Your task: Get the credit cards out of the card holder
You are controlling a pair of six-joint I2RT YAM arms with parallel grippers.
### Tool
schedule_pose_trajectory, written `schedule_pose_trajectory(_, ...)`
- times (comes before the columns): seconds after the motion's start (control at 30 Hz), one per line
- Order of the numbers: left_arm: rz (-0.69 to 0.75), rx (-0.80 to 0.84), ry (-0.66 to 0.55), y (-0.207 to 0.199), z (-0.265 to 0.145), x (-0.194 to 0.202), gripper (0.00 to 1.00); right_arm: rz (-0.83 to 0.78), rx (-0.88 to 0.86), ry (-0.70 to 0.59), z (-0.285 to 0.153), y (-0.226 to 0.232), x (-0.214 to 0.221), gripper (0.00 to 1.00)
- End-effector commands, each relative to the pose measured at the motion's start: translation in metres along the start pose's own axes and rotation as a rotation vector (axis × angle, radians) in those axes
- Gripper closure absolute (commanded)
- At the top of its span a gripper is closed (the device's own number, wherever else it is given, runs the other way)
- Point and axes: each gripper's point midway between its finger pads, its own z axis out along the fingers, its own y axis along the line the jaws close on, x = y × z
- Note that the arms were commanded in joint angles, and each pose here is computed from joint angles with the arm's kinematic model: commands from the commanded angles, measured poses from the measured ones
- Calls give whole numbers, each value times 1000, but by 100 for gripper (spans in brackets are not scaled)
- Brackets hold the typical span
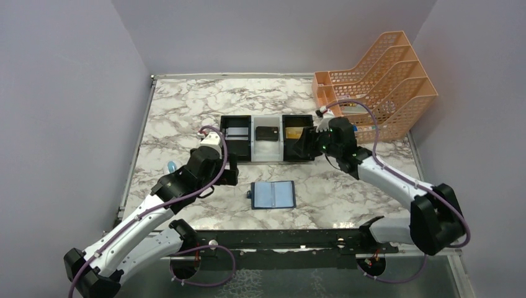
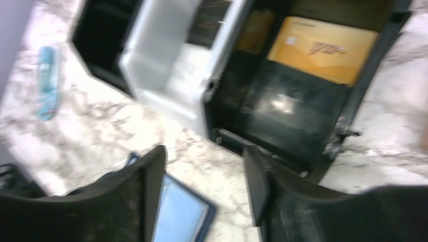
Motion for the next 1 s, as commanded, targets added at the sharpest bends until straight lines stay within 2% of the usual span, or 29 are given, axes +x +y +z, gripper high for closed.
schedule_pose_trajectory(0.0,27,303,6,-50,-16,-2,1,85,-265,-7,-27,44,24,32)
schedule_pose_trajectory(0.13,-35,465,34,-79,-18,9,2,178,-413,71,-46,63,63,26)
schedule_pose_trajectory(0.27,-107,601,103,-107,-10,27,10,293,-522,148,-60,77,94,29)
schedule_pose_trajectory(0.37,-91,561,164,-116,5,46,13,323,-457,176,-57,66,109,42)
schedule_pose_trajectory(0.5,-48,498,199,-129,14,65,16,330,-397,219,-53,58,117,48)
schedule_pose_trajectory(0.63,-69,456,200,-135,24,74,20,334,-395,241,-50,57,120,57)
schedule_pose_trajectory(0.8,-87,390,205,-131,38,80,27,332,-402,259,-48,58,122,58)
schedule_pose_trajectory(0.97,-98,329,225,-127,52,89,31,324,-404,274,-46,58,124,60)
